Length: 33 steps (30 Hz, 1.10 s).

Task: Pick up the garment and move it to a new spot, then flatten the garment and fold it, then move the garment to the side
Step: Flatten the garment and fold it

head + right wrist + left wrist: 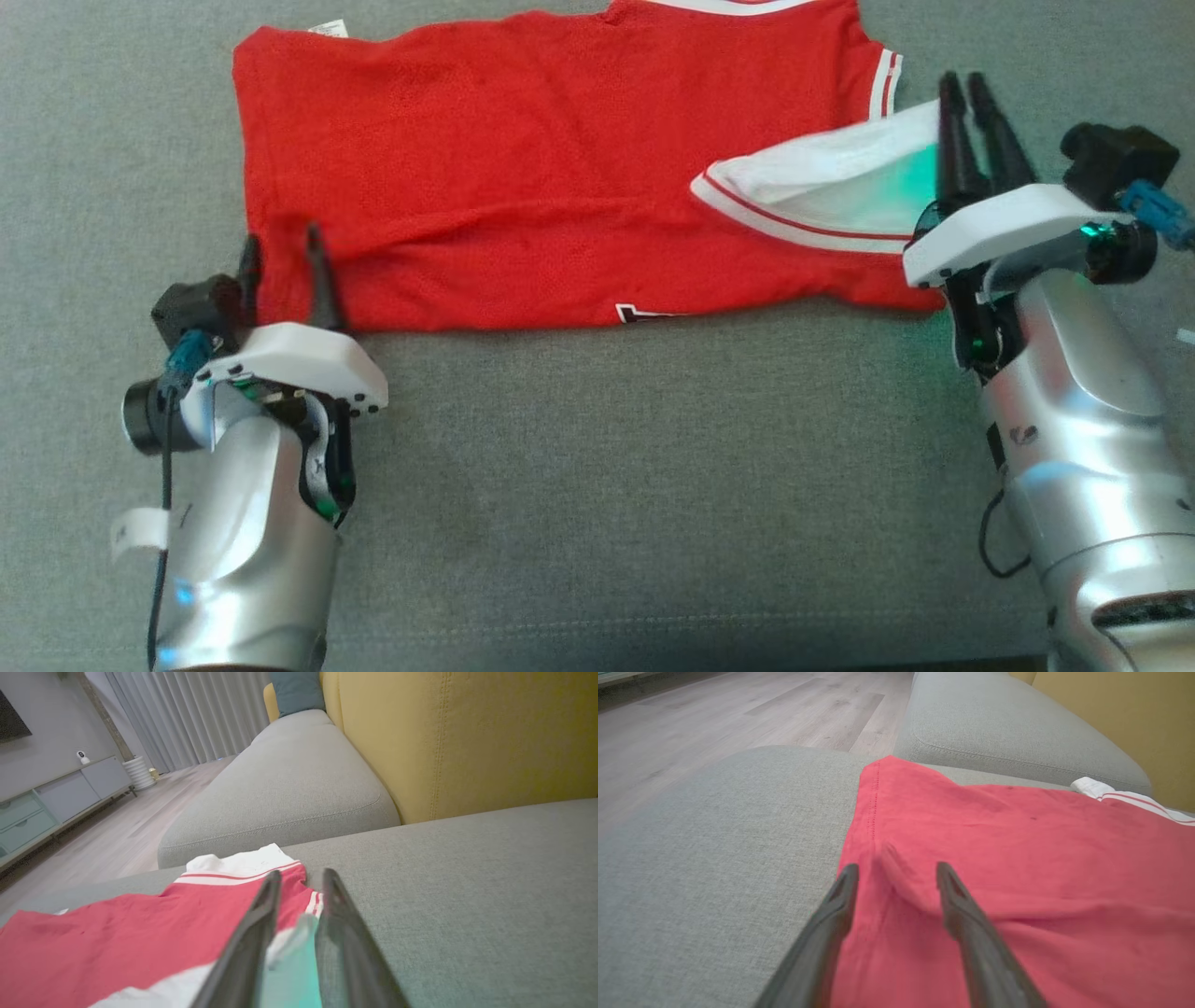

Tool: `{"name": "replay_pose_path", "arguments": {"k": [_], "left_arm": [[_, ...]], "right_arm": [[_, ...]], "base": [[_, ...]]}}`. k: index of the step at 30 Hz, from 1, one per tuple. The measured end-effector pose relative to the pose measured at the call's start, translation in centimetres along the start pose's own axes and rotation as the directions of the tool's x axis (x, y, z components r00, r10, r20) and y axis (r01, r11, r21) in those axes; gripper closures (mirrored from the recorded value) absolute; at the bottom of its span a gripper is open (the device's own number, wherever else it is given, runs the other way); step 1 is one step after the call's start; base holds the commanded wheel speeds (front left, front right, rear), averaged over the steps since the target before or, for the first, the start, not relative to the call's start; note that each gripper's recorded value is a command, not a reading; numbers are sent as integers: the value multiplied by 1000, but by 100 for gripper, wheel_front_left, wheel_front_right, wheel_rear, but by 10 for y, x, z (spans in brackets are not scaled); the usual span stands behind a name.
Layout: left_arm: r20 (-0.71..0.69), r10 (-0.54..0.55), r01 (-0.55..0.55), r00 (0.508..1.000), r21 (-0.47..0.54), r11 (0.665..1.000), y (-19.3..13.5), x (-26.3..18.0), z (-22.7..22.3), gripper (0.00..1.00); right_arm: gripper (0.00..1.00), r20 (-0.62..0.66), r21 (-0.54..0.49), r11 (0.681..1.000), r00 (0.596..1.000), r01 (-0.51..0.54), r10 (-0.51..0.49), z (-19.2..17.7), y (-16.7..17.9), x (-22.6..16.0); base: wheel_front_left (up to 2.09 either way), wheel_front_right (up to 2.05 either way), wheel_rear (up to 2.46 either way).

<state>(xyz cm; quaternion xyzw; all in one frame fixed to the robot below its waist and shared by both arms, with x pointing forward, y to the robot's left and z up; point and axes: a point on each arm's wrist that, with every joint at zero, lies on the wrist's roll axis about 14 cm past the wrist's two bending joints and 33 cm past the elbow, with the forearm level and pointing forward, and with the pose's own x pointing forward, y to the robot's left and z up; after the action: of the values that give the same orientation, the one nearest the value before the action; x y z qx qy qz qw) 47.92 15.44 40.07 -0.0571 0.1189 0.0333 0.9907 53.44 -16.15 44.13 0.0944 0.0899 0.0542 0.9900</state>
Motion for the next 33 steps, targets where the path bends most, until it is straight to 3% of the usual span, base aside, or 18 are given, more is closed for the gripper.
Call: {"name": "replay_pose_path", "arguments": {"k": [7,18,33], "left_arm": [[54,-10,11,999,-10,1000,-5,-3,15,0],[-53,-7,5,999,-43,999,-5,-42,-25,0],[-145,19,-26,989,-50,998,-2,-33,-51,0]], "right_arm": [[0,78,7,1000,997,15,-16,21,-5,-4],[0,-103,56,996,993,68,-62,-58,-11,-64],[0,-207,17,999,978,35,-31,-92,-3,-71]], "base": [[0,0,0],[0,0,0],[0,0,0]]}}
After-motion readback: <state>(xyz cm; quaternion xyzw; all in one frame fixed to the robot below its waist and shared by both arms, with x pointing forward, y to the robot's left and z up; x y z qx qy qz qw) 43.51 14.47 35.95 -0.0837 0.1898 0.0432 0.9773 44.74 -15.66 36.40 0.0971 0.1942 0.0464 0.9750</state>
